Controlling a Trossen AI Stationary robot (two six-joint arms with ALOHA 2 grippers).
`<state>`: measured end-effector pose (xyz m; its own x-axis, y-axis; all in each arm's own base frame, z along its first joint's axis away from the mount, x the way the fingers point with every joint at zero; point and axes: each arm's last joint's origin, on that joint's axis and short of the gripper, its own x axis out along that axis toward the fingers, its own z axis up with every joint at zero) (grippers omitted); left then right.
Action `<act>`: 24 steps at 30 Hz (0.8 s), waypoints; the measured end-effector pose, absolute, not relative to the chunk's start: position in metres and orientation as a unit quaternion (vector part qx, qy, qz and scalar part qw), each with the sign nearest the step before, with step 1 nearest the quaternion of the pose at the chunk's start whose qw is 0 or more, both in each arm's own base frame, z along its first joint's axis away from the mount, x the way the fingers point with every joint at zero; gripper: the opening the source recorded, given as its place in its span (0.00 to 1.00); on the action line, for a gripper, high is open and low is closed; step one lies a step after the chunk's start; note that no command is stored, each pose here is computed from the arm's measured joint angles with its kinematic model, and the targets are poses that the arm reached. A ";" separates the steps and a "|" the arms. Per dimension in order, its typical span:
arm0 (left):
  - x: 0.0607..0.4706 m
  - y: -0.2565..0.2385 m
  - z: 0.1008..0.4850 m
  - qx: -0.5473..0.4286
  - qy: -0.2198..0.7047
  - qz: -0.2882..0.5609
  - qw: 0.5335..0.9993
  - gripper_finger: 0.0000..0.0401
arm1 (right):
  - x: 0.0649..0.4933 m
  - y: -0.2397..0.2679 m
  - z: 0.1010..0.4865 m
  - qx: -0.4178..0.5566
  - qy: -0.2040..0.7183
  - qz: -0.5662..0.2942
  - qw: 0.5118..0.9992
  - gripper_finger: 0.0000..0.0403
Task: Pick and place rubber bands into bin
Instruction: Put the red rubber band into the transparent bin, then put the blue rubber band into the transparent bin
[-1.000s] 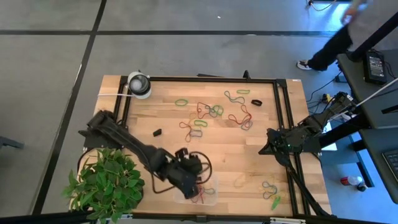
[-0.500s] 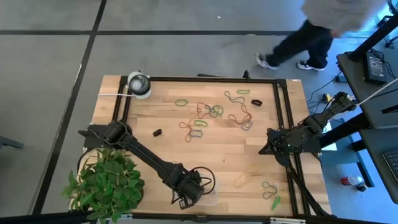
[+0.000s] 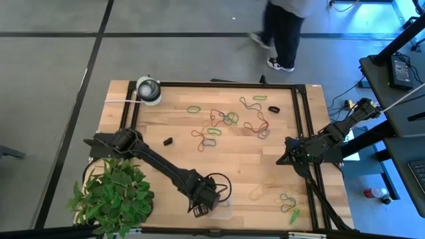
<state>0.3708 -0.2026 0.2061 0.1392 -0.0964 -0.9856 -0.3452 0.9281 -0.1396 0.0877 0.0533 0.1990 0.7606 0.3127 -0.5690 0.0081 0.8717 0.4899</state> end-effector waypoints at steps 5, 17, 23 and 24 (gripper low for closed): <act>0.371 -0.187 0.227 -0.160 0.632 0.073 0.755 0.30 | 0.088 0.053 0.199 0.239 0.335 0.084 0.907 0.01; 0.363 -0.120 0.284 -0.005 0.549 0.029 0.835 0.00 | 0.110 0.063 0.215 0.232 0.220 0.069 0.945 0.01; 0.332 -0.070 0.266 -0.021 0.497 0.001 0.868 0.00 | 0.137 0.069 0.215 0.184 0.209 -0.003 0.960 0.00; 0.323 -0.061 0.263 -0.029 0.489 0.000 0.872 0.00 | 0.143 0.070 0.216 0.182 0.215 -0.014 0.960 0.00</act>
